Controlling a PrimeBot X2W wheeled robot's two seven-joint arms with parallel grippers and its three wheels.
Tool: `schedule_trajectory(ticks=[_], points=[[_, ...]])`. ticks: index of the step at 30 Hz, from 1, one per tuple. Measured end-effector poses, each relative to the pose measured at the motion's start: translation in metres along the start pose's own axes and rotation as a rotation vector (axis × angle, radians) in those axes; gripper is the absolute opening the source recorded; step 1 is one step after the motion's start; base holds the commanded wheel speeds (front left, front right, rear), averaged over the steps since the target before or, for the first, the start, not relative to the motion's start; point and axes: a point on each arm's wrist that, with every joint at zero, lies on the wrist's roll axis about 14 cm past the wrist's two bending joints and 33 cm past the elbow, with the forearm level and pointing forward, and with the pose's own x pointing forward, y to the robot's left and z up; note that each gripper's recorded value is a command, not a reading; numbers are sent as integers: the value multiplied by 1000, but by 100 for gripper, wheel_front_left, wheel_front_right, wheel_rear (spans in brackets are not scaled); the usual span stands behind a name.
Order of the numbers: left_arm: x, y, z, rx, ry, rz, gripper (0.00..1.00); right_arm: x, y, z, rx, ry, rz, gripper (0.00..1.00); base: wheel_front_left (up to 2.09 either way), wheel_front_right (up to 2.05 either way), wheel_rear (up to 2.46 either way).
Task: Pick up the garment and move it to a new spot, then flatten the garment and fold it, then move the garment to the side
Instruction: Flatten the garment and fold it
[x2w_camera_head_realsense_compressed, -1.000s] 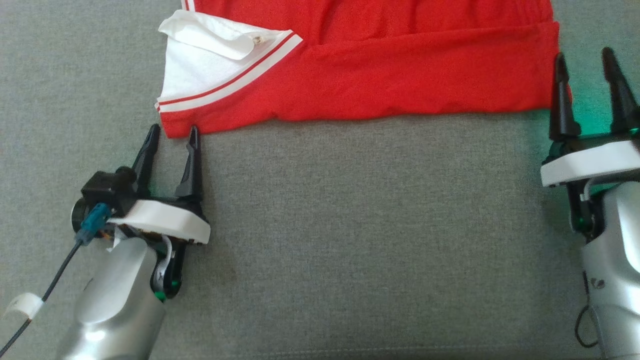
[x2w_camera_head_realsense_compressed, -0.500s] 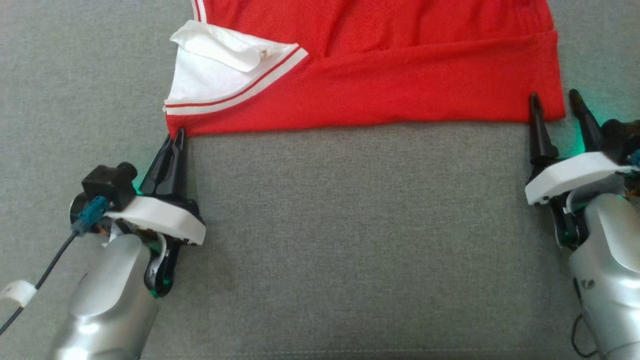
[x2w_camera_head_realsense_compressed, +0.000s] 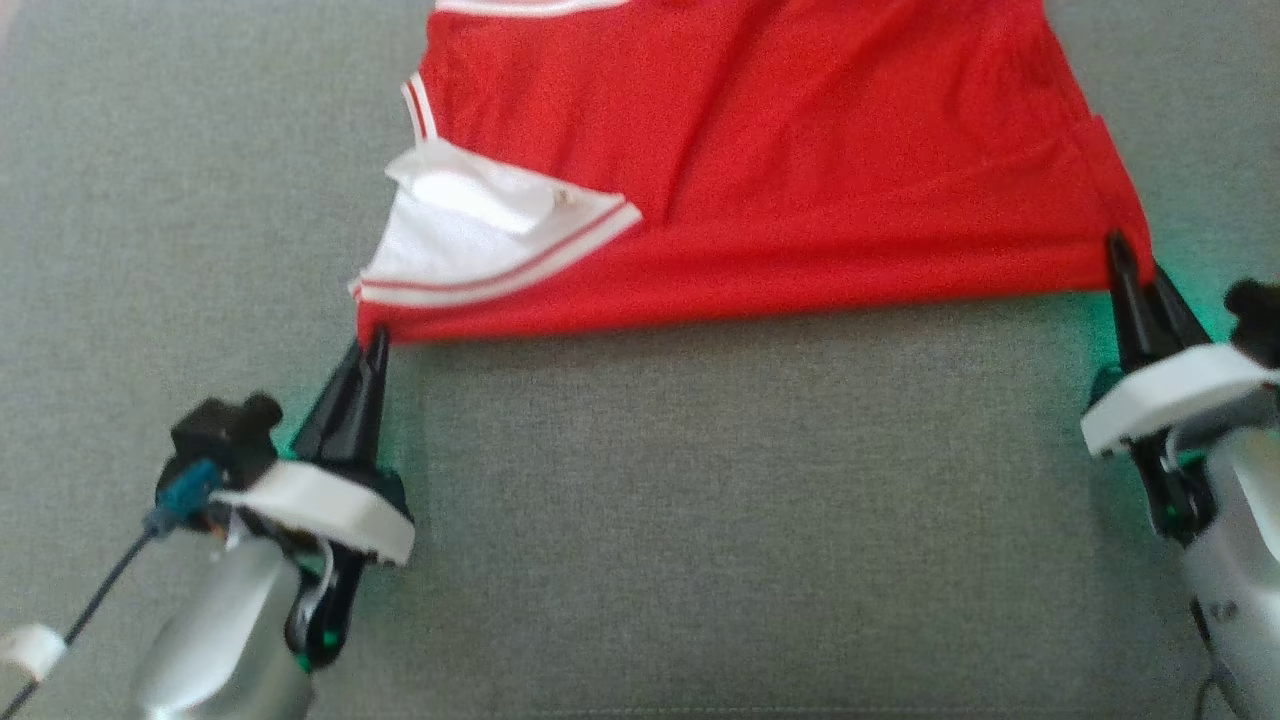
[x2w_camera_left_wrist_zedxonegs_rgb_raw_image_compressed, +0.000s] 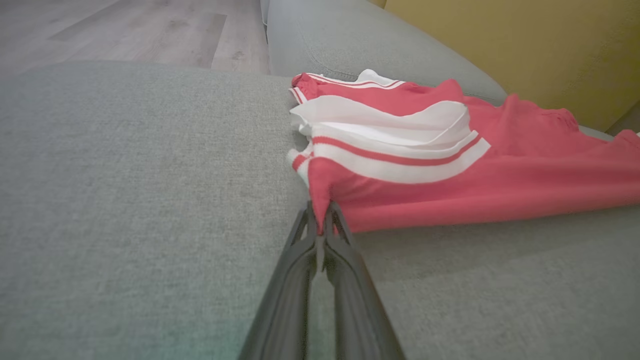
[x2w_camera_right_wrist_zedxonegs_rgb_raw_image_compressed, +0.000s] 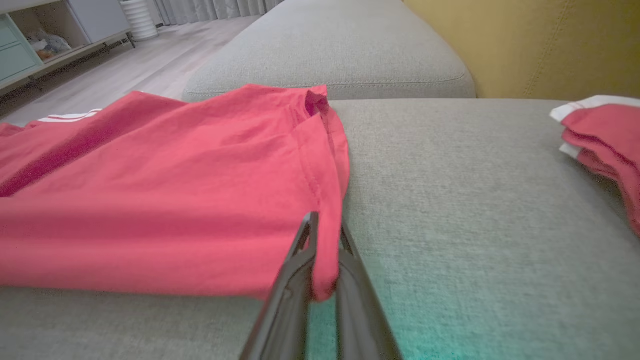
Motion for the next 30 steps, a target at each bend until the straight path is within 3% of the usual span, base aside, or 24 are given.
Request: schedule_trajectory(ticks=[18, 19, 20, 21, 22, 23, 24, 30], points=[[-93, -39, -58, -129, 145, -28, 0, -120, -13, -54, 121, 64, -112, 0, 0, 0, 0], [-95, -40, -60, -131, 156, -29, 0, -124, -13, -56, 129, 73, -117, 15, 0, 0, 0], [-96, -41, -61, -131, 159, -31, 0, -127, -12, -57, 132, 82, -117, 47, 0, 0, 0], [-95, -41, -60, -130, 157, -28, 0, -129, -11, -57, 134, 86, -116, 97, 0, 0, 0], [-95, -41, -59, -129, 153, -25, 19, -130, -11, -56, 133, 87, -116, 100, 0, 0, 0], [-94, -41, -59, -127, 159, -26, 82, -130, -10, -54, 133, 84, -115, 100, 0, 0, 0], [-94, -41, -58, -126, 157, -24, 100, -131, -11, -51, 134, 78, -118, 100, 0, 0, 0], [-89, -39, -48, -78, 162, -47, 100, -134, -22, -29, 102, 10, -143, 100, 0, 0, 0]])
